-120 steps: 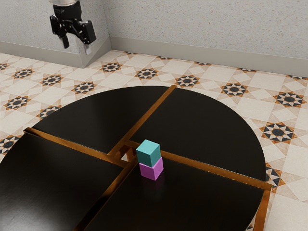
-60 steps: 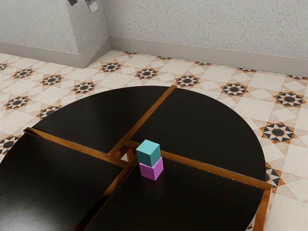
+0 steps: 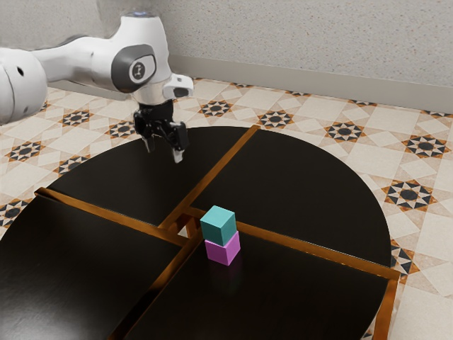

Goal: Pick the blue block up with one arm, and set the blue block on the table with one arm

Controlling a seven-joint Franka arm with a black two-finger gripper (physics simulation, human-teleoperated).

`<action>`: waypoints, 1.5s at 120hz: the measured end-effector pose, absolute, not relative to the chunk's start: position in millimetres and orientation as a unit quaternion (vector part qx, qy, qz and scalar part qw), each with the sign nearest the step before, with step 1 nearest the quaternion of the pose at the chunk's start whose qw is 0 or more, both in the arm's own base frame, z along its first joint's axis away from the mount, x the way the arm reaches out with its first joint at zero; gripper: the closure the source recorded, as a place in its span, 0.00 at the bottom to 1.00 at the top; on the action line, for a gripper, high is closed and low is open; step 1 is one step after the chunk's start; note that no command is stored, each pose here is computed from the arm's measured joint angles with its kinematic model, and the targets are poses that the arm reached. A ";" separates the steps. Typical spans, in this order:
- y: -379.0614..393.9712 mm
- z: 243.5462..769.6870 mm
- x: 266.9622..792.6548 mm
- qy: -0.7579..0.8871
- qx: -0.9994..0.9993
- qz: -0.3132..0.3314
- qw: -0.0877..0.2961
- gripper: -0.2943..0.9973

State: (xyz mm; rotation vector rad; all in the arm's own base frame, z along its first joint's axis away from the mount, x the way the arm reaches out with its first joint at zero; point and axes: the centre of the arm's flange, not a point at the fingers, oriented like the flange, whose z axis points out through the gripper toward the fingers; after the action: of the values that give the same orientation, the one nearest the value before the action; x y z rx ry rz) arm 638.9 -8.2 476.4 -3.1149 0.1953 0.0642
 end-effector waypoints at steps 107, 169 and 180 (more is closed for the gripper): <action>-98.1 343.4 654.1 0.043 -0.996 -0.048 -0.058 0.23; -145.5 378.8 589.5 0.061 -0.997 -0.033 -0.046 0.23; -144.9 374.9 588.2 0.064 -0.997 -0.024 -0.036 0.23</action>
State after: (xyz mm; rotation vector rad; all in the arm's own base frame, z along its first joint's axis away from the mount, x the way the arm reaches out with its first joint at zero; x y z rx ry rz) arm 588.2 -144.9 374.9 -3.2064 0.2060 -0.0774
